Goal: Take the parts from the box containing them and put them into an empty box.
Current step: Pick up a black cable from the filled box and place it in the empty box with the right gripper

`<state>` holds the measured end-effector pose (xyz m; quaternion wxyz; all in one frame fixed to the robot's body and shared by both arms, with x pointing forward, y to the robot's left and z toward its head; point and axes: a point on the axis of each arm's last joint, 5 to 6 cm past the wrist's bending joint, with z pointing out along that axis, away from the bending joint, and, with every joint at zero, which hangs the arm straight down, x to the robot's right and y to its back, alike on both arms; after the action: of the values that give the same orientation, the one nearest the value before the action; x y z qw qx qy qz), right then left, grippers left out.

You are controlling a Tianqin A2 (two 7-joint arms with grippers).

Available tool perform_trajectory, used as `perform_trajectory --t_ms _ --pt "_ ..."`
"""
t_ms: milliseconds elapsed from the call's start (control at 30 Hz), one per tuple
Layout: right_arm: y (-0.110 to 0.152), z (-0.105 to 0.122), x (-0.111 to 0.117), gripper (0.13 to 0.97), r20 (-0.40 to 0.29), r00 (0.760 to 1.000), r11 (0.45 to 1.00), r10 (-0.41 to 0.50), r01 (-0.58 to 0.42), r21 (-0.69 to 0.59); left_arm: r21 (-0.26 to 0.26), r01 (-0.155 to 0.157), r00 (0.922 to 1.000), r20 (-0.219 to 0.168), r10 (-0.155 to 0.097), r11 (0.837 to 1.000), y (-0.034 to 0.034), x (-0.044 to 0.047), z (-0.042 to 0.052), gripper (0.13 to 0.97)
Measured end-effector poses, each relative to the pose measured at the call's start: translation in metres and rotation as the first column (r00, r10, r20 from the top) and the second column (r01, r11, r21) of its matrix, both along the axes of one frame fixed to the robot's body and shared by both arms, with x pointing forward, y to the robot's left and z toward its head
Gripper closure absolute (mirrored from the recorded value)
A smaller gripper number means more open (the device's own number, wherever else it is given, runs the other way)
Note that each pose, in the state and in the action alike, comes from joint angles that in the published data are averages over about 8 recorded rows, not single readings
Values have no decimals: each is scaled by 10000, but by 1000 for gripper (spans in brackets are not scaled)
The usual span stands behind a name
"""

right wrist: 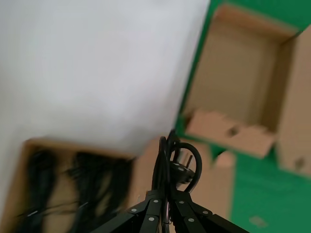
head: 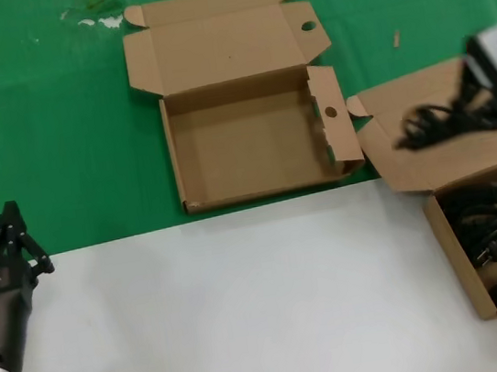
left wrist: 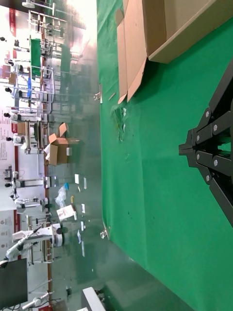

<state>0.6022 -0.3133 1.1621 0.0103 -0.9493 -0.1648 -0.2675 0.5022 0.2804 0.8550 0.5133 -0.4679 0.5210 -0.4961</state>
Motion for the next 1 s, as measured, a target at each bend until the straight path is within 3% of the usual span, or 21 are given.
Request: perform_trajectory --t_ms 200,400,667,1000 --pt "514 223 247 948 790 9936 9958 804 -837 383 0 0 10000 0 0 10000 0 0 0 957" --pt "1094 234 617 948 1269 9800 9841 1536 -1632 694 0 0 10000 0 0 10000 0 0 0 957" --pt "1661 -27 1074 948 1383 9719 9748 1904 -2038 906 0 0 10000 0 0 10000 0 0 0 957" --pt "1985 -414 1371 948 1123 9758 9696 1875 -2021 1377 0 0 10000 0 0 10000 0 0 0 957"
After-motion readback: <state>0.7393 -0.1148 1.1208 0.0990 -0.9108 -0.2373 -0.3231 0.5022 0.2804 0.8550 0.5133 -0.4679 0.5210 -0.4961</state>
